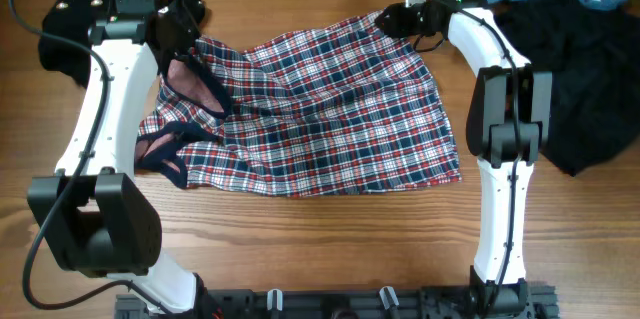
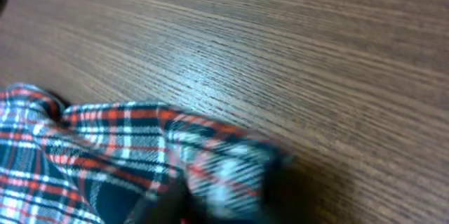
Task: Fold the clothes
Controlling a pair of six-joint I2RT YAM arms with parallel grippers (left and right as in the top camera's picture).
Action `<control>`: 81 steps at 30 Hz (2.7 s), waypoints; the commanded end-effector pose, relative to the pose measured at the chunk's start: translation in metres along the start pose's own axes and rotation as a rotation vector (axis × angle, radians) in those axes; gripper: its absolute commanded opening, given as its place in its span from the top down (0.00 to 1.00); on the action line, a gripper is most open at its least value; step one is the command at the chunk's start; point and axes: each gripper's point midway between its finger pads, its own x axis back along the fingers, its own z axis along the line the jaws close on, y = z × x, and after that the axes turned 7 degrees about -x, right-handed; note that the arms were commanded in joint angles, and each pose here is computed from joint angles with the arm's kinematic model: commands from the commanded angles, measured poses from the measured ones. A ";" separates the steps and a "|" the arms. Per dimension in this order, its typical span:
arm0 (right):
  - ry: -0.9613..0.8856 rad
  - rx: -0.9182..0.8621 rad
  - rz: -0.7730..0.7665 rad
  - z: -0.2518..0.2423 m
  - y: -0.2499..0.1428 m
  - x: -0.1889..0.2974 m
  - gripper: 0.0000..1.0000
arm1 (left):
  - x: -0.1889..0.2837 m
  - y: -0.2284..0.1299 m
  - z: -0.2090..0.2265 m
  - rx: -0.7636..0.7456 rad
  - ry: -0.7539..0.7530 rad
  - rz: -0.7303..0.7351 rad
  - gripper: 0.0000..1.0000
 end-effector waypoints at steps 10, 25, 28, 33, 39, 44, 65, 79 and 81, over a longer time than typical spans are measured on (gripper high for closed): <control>-0.068 -0.076 -0.065 -0.035 0.028 0.080 0.96 | 0.001 0.018 -0.002 0.021 0.000 -0.068 0.96; -0.185 -0.035 -0.127 -0.033 0.052 0.126 0.96 | 0.004 0.057 -0.009 0.043 -0.021 -0.230 0.94; -0.206 -0.037 -0.127 -0.037 0.052 0.127 0.96 | -0.001 0.056 -0.009 0.042 -0.019 -0.225 0.65; -0.217 -0.050 -0.124 -0.044 0.050 0.131 0.61 | -0.004 0.056 -0.005 0.044 0.002 -0.225 0.00; -0.225 -0.082 -0.119 -0.047 0.049 0.145 0.08 | -0.002 0.056 0.000 -0.036 0.042 -0.229 0.00; -0.237 -0.069 -0.164 -0.025 0.063 0.190 0.00 | 0.010 0.043 0.006 -0.044 0.057 -0.179 0.00; -0.162 -0.319 0.566 0.097 -0.123 0.213 0.05 | 0.104 -0.113 -0.006 -0.156 -0.054 0.409 0.00; -0.287 -0.397 0.794 0.111 -0.231 0.167 0.07 | 0.066 -0.188 0.022 -0.067 0.085 0.589 0.02; -0.291 -0.407 0.790 0.108 -0.241 0.165 0.07 | 0.060 -0.190 0.022 -0.065 0.082 0.580 0.02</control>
